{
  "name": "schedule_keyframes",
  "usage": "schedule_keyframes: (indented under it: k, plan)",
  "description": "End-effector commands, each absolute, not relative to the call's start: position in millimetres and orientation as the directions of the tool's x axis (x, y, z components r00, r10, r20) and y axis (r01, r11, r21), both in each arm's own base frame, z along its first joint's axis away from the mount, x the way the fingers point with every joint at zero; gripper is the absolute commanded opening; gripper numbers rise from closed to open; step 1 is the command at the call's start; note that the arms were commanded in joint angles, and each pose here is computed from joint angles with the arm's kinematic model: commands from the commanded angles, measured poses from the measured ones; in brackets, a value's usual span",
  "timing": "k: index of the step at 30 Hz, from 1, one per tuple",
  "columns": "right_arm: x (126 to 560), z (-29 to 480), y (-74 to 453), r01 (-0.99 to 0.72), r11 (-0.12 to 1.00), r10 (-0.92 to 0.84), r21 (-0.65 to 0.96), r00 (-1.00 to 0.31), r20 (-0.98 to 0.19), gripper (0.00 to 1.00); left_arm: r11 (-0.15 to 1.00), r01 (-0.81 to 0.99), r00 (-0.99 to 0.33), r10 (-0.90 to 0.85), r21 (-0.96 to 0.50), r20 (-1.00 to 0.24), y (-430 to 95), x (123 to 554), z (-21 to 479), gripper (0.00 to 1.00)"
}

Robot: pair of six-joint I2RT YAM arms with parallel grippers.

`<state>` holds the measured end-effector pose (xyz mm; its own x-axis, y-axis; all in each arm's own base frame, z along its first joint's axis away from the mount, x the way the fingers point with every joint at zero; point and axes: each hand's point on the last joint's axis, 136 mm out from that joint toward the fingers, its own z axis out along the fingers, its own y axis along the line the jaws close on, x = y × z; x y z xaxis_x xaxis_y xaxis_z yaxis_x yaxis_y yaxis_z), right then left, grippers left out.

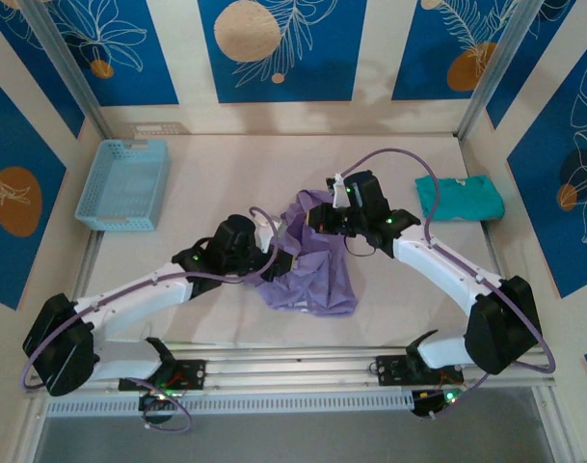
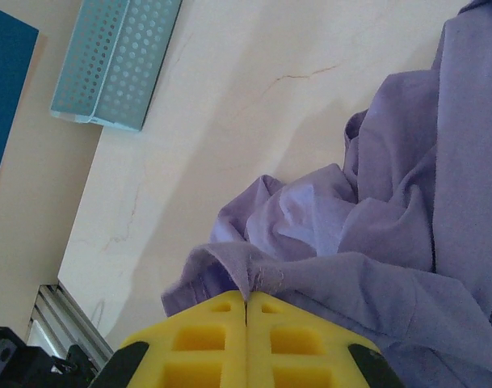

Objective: Fold the inside-out t-shirt

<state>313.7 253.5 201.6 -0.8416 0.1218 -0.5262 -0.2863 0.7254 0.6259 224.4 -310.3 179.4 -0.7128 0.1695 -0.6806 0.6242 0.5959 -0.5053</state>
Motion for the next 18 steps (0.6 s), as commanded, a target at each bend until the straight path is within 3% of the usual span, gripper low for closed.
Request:
schedule_keyframes:
  k: [1,18]
  plan:
    - [317.9,210.6,256.8,-0.32,0.709,0.113,0.628,-0.827,-0.55,0.0,0.57,0.641,-0.695,0.148,-0.514,-0.703,-314.3,226.7,192.2,0.2]
    - [317.9,206.1,260.2,-0.32,0.698,0.111,0.641,-0.836,-0.537,0.0,0.652,0.699,-0.603,0.316,-0.294,-0.732,-317.8,225.1,181.9,0.48]
